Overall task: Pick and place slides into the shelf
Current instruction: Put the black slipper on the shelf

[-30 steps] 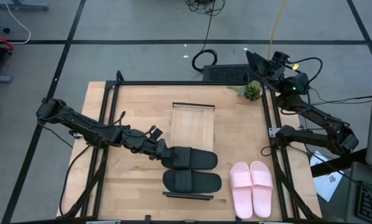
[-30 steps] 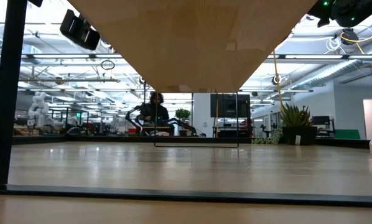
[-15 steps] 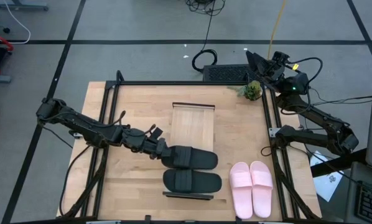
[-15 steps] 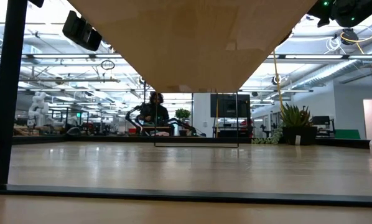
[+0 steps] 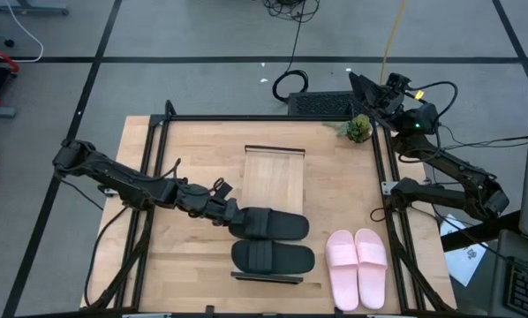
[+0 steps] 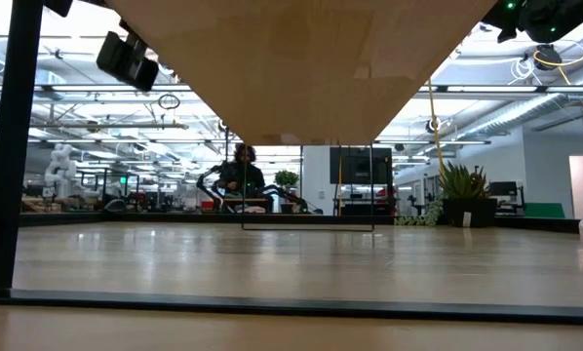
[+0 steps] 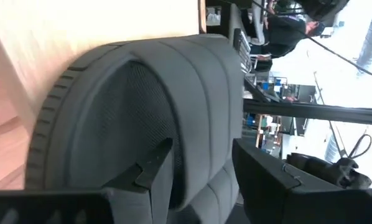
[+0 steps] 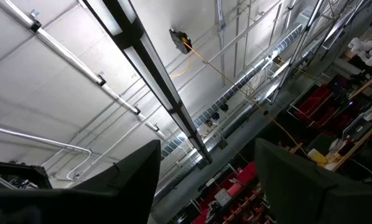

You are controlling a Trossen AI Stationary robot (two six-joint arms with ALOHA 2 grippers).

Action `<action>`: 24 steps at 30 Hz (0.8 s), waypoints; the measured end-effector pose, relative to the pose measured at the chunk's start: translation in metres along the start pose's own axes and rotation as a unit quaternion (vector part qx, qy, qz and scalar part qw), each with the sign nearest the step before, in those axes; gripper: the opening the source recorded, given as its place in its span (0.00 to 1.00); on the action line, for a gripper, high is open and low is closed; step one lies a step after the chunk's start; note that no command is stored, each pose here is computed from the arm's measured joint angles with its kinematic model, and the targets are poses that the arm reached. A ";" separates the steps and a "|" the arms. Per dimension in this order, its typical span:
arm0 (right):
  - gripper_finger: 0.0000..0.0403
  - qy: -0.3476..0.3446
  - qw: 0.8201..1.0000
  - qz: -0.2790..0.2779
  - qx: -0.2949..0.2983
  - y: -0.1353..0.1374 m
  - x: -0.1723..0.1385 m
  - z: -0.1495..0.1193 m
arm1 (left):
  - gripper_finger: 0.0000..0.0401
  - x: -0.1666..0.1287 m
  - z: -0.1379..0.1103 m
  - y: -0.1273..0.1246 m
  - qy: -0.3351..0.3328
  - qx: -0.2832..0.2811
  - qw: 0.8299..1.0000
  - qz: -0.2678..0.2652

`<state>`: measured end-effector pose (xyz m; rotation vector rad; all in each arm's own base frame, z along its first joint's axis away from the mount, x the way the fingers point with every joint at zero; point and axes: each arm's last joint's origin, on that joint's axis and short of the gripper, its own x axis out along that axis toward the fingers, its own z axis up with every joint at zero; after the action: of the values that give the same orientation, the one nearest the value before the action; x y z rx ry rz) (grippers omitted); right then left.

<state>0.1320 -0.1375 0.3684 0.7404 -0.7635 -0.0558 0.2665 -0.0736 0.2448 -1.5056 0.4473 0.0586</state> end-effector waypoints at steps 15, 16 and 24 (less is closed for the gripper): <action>0.61 -0.001 1.000 0.000 0.000 0.000 0.000 0.000 | 0.40 0.005 0.002 0.000 0.017 -0.001 1.000 -0.014; 0.61 -0.001 1.000 0.000 0.000 0.000 0.000 0.000 | 0.40 0.005 0.002 0.000 0.017 -0.001 1.000 -0.011; 0.61 0.000 1.000 0.000 0.000 0.000 0.000 0.000 | 0.40 0.005 0.002 0.000 0.017 0.000 1.000 -0.010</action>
<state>0.1320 -0.1374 0.3684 0.7410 -0.7633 -0.0553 0.2714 -0.0728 0.2430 -1.5131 0.4600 0.0167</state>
